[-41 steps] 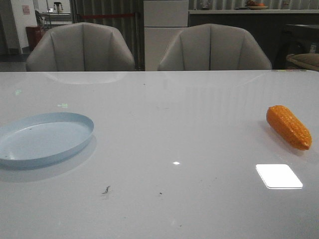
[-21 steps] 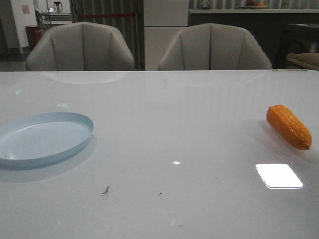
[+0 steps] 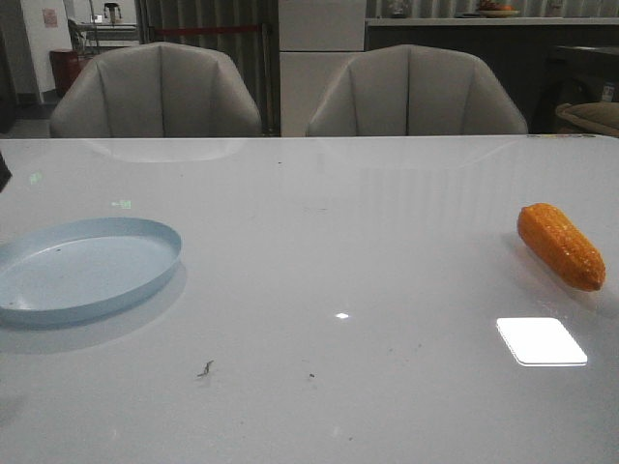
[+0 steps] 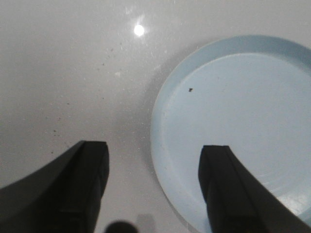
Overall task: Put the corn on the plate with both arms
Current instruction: 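Grasp the rim of the light blue plate with the left gripper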
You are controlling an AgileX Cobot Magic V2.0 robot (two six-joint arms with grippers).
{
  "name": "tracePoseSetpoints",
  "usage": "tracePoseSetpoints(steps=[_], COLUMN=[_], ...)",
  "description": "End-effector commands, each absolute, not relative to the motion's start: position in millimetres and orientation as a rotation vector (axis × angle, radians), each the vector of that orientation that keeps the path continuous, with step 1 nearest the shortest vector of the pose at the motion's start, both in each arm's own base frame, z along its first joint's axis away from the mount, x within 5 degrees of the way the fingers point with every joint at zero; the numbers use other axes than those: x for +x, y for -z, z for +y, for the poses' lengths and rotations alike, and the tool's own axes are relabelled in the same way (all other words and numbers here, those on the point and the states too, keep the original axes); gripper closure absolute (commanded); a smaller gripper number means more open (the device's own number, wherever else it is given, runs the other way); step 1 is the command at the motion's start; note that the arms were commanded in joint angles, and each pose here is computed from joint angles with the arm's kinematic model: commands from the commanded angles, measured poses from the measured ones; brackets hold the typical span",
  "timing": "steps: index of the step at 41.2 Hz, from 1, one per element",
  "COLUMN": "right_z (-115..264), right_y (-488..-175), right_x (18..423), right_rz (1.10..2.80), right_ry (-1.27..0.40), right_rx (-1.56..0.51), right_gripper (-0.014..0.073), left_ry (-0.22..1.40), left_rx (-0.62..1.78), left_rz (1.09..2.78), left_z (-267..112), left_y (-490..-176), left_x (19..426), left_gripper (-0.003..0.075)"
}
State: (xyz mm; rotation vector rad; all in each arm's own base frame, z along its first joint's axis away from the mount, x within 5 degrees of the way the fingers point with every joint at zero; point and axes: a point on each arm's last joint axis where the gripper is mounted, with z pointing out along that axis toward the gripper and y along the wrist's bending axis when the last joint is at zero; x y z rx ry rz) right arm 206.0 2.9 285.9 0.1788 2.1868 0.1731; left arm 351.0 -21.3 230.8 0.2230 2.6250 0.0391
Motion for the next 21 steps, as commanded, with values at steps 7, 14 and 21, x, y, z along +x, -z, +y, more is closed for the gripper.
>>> tracePoseSetpoints(steps=[7, 14, 21], right_z=[1.6, 1.6, 1.6], right_y=[-304.2, -304.2, -304.2], right_x=[211.0, 211.0, 211.0], right_rz=[2.072, 2.072, 2.072], right_ry=[-0.172, -0.172, -0.172], right_rx=[0.184, 0.184, 0.184], right_gripper=[0.0118, 0.0118, 0.0118], left_ry=[-0.033, -0.03, -0.029], left_rx=[0.217, 0.218, 0.22], left_rz=[2.703, 2.734, 2.757], left_z=[-23.7, -24.4, -24.6], left_y=[-225.5, -208.6, -197.3], left_x=[386.3, 394.3, 397.2], left_gripper=[0.026, 0.026, 0.0269])
